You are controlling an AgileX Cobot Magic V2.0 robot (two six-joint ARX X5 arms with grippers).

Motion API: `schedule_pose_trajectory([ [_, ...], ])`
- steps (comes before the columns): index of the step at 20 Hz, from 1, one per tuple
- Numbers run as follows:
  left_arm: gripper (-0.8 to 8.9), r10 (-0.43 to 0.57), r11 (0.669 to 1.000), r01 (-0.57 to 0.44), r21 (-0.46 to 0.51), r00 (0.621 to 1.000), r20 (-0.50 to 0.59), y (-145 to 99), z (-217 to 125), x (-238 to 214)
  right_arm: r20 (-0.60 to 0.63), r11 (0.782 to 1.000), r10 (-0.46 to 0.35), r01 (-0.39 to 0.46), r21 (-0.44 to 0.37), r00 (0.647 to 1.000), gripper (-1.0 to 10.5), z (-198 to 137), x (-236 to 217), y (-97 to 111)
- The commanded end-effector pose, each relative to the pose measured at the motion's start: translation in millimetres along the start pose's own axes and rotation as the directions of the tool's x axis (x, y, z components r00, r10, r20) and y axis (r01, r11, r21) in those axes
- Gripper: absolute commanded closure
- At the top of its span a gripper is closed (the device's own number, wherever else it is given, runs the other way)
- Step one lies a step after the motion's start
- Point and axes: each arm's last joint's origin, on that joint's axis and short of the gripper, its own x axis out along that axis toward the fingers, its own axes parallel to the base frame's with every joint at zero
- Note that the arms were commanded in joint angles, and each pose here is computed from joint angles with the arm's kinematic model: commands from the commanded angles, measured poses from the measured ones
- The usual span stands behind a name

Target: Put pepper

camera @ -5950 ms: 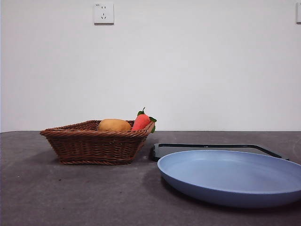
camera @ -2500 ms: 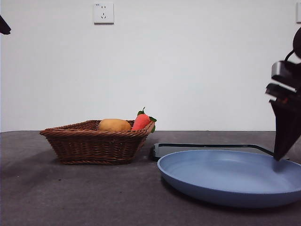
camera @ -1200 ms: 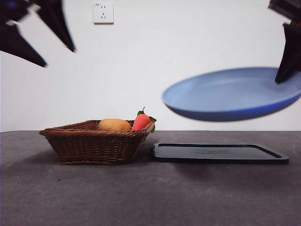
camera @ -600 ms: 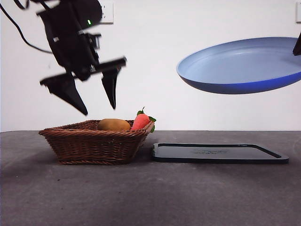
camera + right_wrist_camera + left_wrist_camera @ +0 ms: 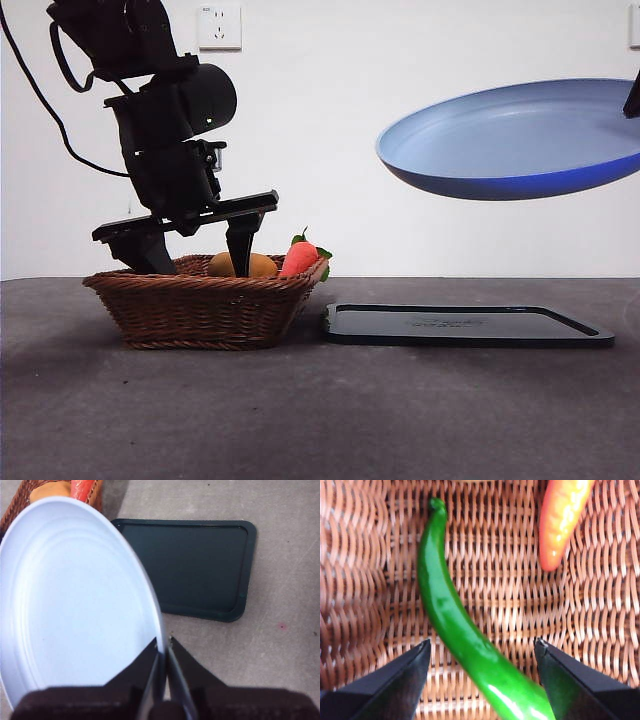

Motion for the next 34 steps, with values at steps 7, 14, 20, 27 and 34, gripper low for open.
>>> schedule_pose_trajectory([
  [7, 5.95, -0.003, 0.999, 0.003, -0.052, 1.0, -0.001, -3.7, 2.1, 16.5, 0.029, 1.0, 0.009, -0.009, -0.019, 1.0, 9.4, 6.4, -3.2, 1.7],
  [14, 7.03, -0.011, 0.998, 0.011, -0.057, 1.0, 0.001, -4.0, 2.7, 14.6, 0.029, 1.0, 0.009, -0.008, -0.02, 1.0, 9.4, 6.5, -3.2, 1.6],
  [20, 7.16, -0.039, 0.998, 0.043, -0.054, 0.997, 0.063, -6.6, 8.6, -10.6, 0.032, 1.0, 0.009, -0.008, -0.02, 0.999, 9.4, 6.8, -3.1, 1.6],
  [27, 7.16, -0.231, 0.973, 0.231, 0.017, 0.961, 0.151, -17.9, 13.0, -74.3, -0.01, 1.0, 0.011, -0.011, 0.021, 1.0, 9.4, 8.4, 10.9, -2.8],
  [34, 7.16, -0.504, 0.85, 0.482, 0.212, 0.861, 0.064, -62.1, -13.9, -123.3, -0.142, 0.988, 0.111, -0.094, 0.121, 0.984, 9.4, 10.3, 67.7, -5.0],
])
